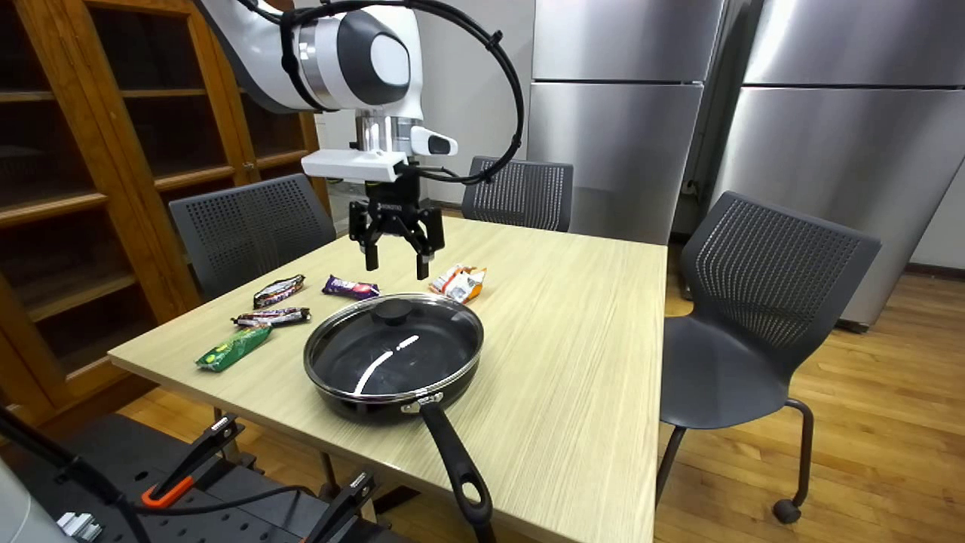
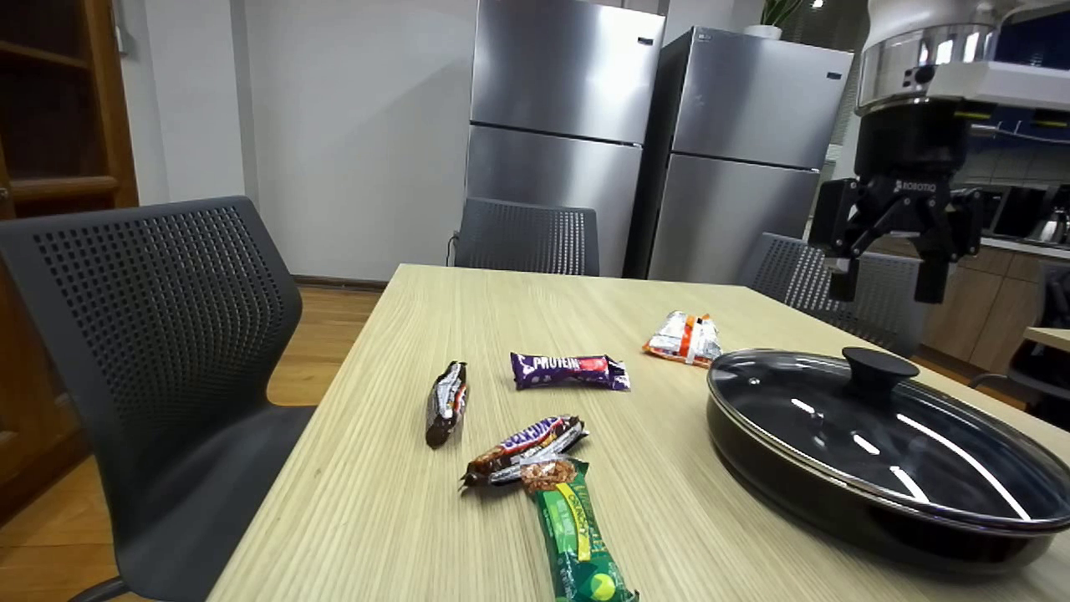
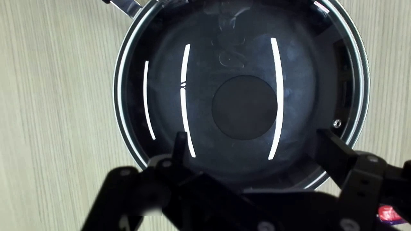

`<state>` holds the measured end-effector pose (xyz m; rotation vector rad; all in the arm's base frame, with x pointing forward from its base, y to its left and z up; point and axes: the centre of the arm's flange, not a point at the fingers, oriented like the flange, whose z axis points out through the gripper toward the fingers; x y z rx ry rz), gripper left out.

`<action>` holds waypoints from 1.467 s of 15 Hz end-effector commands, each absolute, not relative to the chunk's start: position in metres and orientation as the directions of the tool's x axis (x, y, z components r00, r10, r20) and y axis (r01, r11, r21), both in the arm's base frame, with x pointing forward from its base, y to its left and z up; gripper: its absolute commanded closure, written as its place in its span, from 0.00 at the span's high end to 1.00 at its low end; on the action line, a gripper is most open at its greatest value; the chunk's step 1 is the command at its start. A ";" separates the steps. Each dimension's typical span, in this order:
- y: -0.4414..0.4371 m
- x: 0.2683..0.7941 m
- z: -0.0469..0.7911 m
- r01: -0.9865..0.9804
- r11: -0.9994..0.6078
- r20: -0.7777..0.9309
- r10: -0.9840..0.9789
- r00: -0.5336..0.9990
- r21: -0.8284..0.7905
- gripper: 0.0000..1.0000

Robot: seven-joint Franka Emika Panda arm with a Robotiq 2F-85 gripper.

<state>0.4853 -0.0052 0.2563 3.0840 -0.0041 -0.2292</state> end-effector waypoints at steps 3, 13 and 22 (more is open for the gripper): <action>0.009 0.497 0.229 0.030 -0.997 -0.160 0.019 0.987 0.067 1.00; 0.012 0.496 0.196 0.043 -0.997 -0.223 0.026 0.974 0.070 1.00; 0.014 0.488 0.193 0.044 -0.996 -0.225 0.026 0.974 0.072 0.74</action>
